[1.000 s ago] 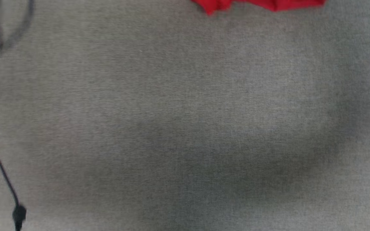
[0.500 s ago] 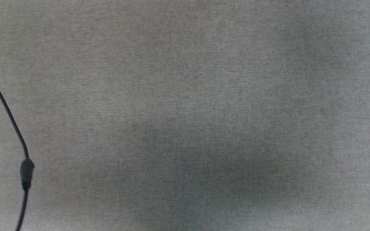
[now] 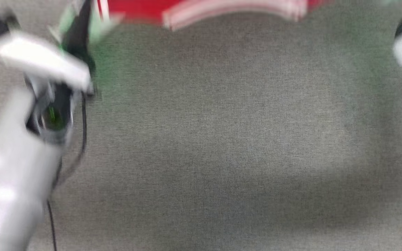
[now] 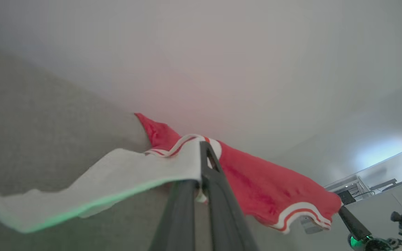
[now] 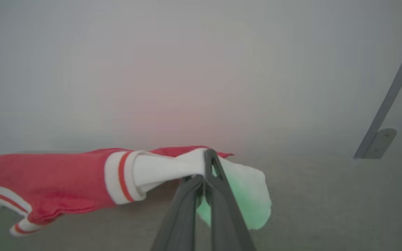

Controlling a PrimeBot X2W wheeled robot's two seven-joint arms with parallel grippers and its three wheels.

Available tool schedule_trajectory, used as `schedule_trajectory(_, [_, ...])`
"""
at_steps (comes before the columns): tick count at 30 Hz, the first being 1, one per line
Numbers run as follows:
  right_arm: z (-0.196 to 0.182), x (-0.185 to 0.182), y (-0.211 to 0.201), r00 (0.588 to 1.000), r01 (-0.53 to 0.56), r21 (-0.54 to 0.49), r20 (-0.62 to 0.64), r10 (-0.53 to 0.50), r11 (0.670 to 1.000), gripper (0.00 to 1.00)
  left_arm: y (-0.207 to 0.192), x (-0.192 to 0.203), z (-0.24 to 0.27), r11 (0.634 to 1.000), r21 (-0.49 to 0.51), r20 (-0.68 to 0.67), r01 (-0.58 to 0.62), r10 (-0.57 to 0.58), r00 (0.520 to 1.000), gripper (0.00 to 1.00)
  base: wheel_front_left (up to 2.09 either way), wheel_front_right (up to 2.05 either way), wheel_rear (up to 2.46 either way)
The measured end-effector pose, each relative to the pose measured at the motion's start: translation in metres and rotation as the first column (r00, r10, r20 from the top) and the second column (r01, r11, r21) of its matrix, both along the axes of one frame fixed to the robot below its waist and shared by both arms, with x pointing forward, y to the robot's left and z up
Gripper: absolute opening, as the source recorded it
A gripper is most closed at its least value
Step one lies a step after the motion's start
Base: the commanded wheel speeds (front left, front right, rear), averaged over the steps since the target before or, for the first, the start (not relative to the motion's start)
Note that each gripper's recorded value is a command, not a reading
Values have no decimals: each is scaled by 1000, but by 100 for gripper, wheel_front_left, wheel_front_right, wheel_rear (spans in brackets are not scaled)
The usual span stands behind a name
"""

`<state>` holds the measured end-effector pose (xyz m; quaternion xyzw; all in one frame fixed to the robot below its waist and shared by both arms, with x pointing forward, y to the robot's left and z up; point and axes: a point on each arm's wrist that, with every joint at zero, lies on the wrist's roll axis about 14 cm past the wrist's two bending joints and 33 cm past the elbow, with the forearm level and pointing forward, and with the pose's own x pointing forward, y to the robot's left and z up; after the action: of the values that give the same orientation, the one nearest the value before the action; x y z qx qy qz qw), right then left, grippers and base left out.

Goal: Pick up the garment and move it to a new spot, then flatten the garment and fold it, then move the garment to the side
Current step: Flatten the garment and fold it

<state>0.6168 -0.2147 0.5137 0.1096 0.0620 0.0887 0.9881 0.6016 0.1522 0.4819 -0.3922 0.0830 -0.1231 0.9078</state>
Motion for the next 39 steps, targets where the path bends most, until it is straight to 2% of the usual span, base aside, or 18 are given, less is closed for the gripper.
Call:
schedule_trajectory(3, [-40,-44,-5,989,-29,-7,-144,27,1000,0,4,-45,-33,1000,-10,-84,8,-9,996,0,0,0,0])
schedule_trajectory(4, [-57,-73,-7,976,-48,-7,-214,45,999,0,4,-72,-46,1000,-7,-119,18,-18,993,0,0,0,0])
schedule_trajectory(7, [-74,-113,-6,947,-85,-17,-312,75,996,0,-1,-108,-58,999,-9,-158,44,-44,986,0,0,0,0])
schedule_trajectory(11, [-90,-162,-4,900,-115,-7,-425,101,993,0,-2,-144,-64,998,-18,-191,61,-64,979,0,0,0,0])
schedule_trajectory(17, [-91,-209,-6,851,-109,14,-515,101,994,0,4,-191,-72,995,7,-239,97,-92,967,0,0,0,0])
schedule_trajectory(24, [-91,-251,-7,794,-88,27,-601,87,996,0,8,-240,-77,993,-13,-306,114,-112,945,0,0,0,0])
schedule_trajectory(27, [-88,-263,-8,784,-68,31,-616,73,997,0,11,-255,-78,994,-16,-325,112,-111,939,0,0,0,0])
schedule_trajectory(30, [-80,-264,-8,796,-50,30,-603,58,998,0,15,-257,-74,995,-5,-317,95,-92,944,0,0,0,0])
schedule_trajectory(35, [-80,-261,-5,790,-57,27,-610,62,998,0,13,-254,-71,998,-8,-294,70,-69,953,0,0,0,0])
schedule_trajectory(39, [-95,-263,-3,750,-78,18,-657,70,997,0,7,-253,-78,998,-2,-297,68,-66,953,0,0,0,0])
